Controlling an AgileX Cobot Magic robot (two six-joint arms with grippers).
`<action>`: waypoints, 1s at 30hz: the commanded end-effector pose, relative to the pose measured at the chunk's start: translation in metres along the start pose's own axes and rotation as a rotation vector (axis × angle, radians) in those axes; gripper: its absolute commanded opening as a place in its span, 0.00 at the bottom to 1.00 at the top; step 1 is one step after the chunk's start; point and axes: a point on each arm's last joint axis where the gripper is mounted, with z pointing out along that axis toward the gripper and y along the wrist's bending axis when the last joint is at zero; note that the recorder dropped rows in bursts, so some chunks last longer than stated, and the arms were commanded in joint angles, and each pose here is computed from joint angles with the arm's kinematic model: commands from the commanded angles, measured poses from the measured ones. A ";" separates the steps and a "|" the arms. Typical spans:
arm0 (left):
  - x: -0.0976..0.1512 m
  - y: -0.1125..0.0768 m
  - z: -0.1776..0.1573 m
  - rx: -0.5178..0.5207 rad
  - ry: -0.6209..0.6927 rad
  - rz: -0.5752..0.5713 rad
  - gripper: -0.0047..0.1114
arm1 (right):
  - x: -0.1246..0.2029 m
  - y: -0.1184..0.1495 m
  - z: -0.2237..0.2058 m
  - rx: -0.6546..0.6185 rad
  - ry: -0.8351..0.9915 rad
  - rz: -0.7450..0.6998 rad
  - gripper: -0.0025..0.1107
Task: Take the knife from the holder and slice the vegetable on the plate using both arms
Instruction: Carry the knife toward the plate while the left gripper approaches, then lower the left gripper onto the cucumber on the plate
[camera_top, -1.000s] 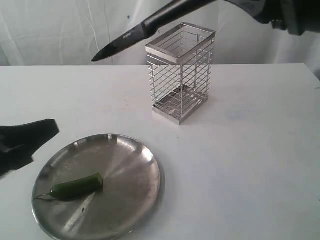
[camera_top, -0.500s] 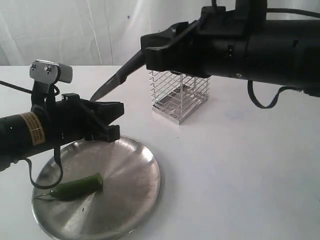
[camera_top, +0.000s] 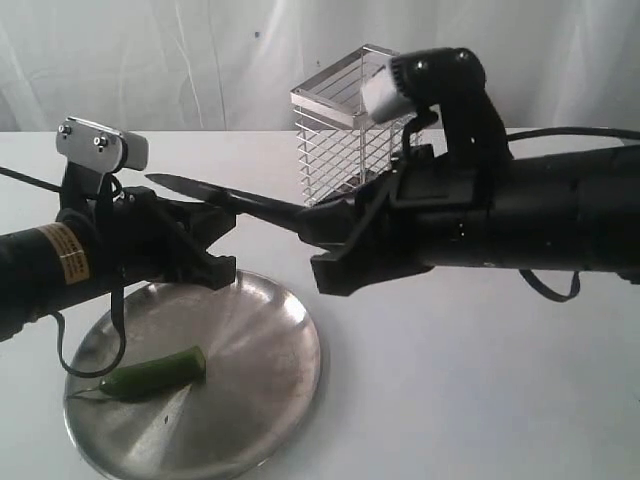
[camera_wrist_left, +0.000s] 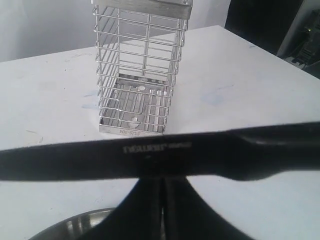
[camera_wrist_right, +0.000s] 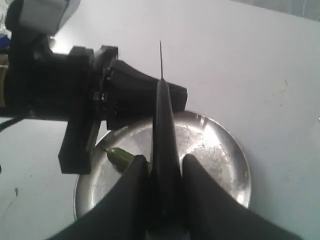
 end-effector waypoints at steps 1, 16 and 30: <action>-0.003 -0.001 0.000 0.002 -0.012 0.005 0.04 | 0.011 0.001 0.001 -0.018 0.049 0.008 0.02; 0.002 -0.022 -0.002 0.236 0.040 -0.010 0.04 | 0.027 0.000 0.022 -0.050 0.134 0.037 0.02; 0.011 -0.066 -0.004 0.387 0.094 0.008 0.04 | 0.027 0.002 0.022 -0.068 0.136 0.043 0.02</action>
